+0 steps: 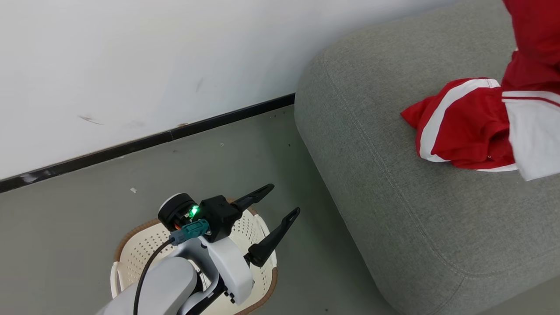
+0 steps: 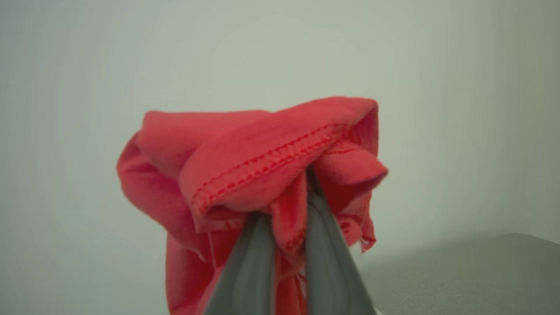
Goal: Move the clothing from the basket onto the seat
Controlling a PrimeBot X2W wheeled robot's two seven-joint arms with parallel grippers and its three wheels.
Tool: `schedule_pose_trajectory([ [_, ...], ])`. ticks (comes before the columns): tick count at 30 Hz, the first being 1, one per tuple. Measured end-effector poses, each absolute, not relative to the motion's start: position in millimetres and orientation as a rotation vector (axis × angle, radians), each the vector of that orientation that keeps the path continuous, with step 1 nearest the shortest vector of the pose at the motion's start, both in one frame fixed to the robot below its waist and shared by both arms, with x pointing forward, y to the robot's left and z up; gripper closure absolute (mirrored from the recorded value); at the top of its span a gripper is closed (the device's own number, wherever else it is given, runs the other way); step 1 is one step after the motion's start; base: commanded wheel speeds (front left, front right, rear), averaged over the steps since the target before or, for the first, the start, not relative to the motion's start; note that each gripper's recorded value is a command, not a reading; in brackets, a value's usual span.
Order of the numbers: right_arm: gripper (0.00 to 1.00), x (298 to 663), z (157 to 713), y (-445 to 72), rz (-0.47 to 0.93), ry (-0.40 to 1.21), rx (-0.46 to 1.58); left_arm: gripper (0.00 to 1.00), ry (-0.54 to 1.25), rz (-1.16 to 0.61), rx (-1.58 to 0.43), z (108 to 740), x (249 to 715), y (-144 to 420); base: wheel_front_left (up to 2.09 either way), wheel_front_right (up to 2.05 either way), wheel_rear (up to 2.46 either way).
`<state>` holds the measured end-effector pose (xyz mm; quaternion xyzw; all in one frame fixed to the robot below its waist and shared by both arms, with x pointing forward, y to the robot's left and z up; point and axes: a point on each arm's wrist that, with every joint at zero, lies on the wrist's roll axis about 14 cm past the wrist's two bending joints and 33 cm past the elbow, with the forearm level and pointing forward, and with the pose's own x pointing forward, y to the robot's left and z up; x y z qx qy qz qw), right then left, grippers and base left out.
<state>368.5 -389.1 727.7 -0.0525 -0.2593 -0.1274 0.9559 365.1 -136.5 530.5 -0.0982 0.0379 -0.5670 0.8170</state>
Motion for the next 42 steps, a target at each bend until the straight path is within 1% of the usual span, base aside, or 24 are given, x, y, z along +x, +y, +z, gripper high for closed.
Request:
schedule_pose_trajectory([
  [3,1.00,372.9,731.8,-395.7,-0.270,-0.519,-0.115,0.00,0.091,-1.201,-0.205,527.2,368.4,-132.8,0.00,0.00,0.00],
  [8,1.00,391.2,721.5,-412.2,-0.299,-0.446,-0.130,0.00,0.093,-1.190,-0.216,523.8,375.6,-124.5,0.00,0.00,0.00],
  [15,1.00,406.4,729.7,-433.9,-0.358,-0.444,-0.169,0.00,0.103,-1.180,-0.234,518.2,383.3,-116.6,0.00,0.00,0.00],
  [21,1.00,419.8,713.7,-450.3,-0.410,-0.392,-0.192,0.00,0.114,-1.178,-0.257,512.3,388.3,-111.0,0.00,0.00,0.00],
  [25,1.00,431.5,689.7,-456.1,-0.428,-0.329,-0.196,0.00,0.126,-1.177,-0.263,505.7,391.8,-105.5,0.00,0.00,0.00],
  [31,1.00,449.7,636.0,-456.2,-0.448,-0.224,-0.117,0.00,0.135,-1.180,-0.274,498.4,396.8,-100.4,0.00,0.00,0.00],
  [37,1.00,456.5,585.5,-455.3,-0.464,-0.115,-0.089,0.00,0.119,-1.185,-0.273,496.3,404.5,-97.9,0.00,0.00,0.00],
  [38,1.00,458.2,567.9,-452.5,-0.466,-0.082,-0.071,0.00,0.125,-1.185,-0.278,493.3,406.1,-96.9,0.00,0.00,0.00],
  [42,1.00,462.6,538.3,-446.9,-0.470,-0.024,-0.040,0.00,0.130,-1.188,-0.269,486.7,411.5,-93.3,0.00,0.00,0.00],
])
